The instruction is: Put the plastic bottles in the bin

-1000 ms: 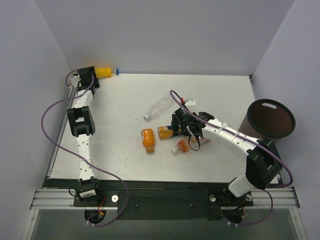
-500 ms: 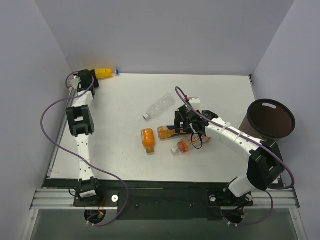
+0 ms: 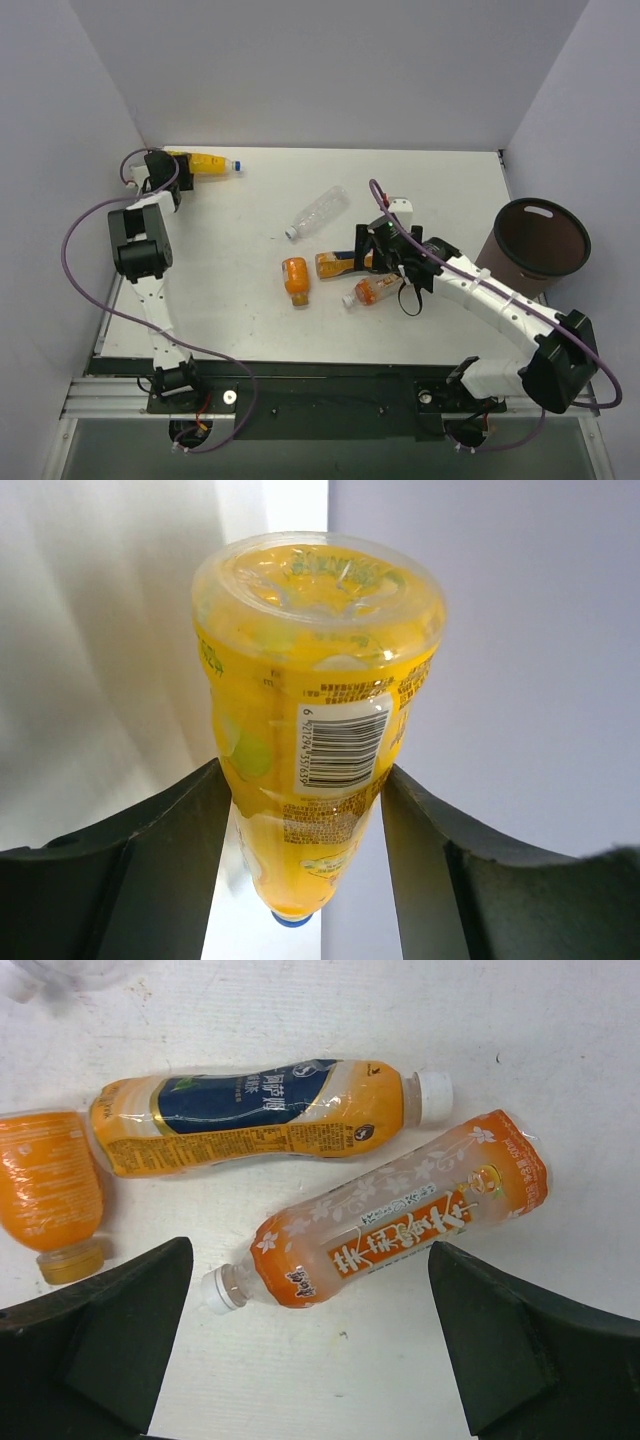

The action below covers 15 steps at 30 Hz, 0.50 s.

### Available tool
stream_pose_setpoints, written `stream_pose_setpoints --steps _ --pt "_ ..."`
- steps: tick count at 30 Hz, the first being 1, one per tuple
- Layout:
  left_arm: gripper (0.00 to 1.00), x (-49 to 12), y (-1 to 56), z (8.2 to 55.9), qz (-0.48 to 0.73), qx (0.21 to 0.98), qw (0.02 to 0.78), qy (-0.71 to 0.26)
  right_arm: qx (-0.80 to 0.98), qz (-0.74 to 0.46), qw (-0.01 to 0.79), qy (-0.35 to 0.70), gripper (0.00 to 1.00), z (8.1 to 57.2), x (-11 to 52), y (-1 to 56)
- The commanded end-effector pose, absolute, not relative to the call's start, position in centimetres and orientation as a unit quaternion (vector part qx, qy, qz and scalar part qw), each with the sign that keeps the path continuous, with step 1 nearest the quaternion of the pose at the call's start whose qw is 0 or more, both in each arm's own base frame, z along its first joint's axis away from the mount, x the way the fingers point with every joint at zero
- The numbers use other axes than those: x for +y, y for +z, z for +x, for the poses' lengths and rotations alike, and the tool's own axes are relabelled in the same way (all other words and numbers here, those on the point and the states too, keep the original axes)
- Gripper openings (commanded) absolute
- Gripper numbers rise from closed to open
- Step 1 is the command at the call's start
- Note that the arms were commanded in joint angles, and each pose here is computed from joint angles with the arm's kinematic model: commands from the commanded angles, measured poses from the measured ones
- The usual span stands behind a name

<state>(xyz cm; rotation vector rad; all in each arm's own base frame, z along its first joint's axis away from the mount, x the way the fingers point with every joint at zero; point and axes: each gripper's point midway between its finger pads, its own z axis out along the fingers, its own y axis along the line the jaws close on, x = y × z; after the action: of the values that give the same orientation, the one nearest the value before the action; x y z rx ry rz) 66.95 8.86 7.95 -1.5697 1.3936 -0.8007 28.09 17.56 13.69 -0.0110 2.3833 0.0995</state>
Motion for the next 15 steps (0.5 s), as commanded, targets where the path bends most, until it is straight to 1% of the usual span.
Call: stream_pose_setpoints --steps 1,3,6,7,8,9,10,11,12,13,14,15 --pt "0.66 6.6 17.4 64.7 -0.552 0.551 0.48 -0.402 0.919 0.003 0.391 0.056 0.98 27.6 17.7 14.8" --pt "0.63 5.0 18.8 63.2 -0.523 0.567 0.476 -0.423 0.915 -0.002 0.397 0.064 0.98 27.3 17.8 15.4" --pt "0.63 2.4 21.7 60.6 -0.48 0.593 0.476 -0.437 0.91 -0.002 0.408 0.071 0.98 27.1 17.8 16.2" --pt "0.63 1.6 21.7 59.7 -0.467 0.611 0.473 -0.429 0.908 -0.004 0.413 0.073 0.98 27.0 17.8 16.6" --pt "0.63 0.4 23.7 58.8 -0.44 0.621 0.476 -0.44 0.905 -0.002 0.419 0.075 0.98 27.0 17.7 17.1" --pt "0.63 -1.0 23.4 57.8 -0.419 0.648 0.47 -0.428 0.902 -0.004 0.424 0.076 0.98 26.8 17.6 17.6" --pt "0.62 -2.1 25.4 56.6 -0.395 0.656 0.476 -0.433 0.901 -0.004 0.427 0.073 0.98 26.8 17.3 17.9" --pt "0.62 -3.8 24.9 55.7 -0.369 0.684 0.469 -0.42 0.897 -0.003 0.435 0.077 0.98 26.7 17.2 18.6" --pt "0.62 -4.9 26.3 54.5 -0.345 0.693 0.472 -0.422 0.895 -0.002 0.439 0.076 0.98 26.6 17.0 19.1" --pt "0.61 -6.7 25.6 53.5 -0.317 0.72 0.46 -0.412 0.892 -0.002 0.445 0.078 0.98 26.4 16.8 19.7" --pt "0.61 -7.7 26.4 52.4 -0.293 0.729 0.46 -0.414 0.889 0.001 0.452 0.074 0.98 26.4 16.4 20.2" --pt "0.61 -9.7 25.8 51.2 -0.26 0.75 0.444 -0.416 0.885 0.003 0.459 0.073 0.98 26.4 16.1 20.6"
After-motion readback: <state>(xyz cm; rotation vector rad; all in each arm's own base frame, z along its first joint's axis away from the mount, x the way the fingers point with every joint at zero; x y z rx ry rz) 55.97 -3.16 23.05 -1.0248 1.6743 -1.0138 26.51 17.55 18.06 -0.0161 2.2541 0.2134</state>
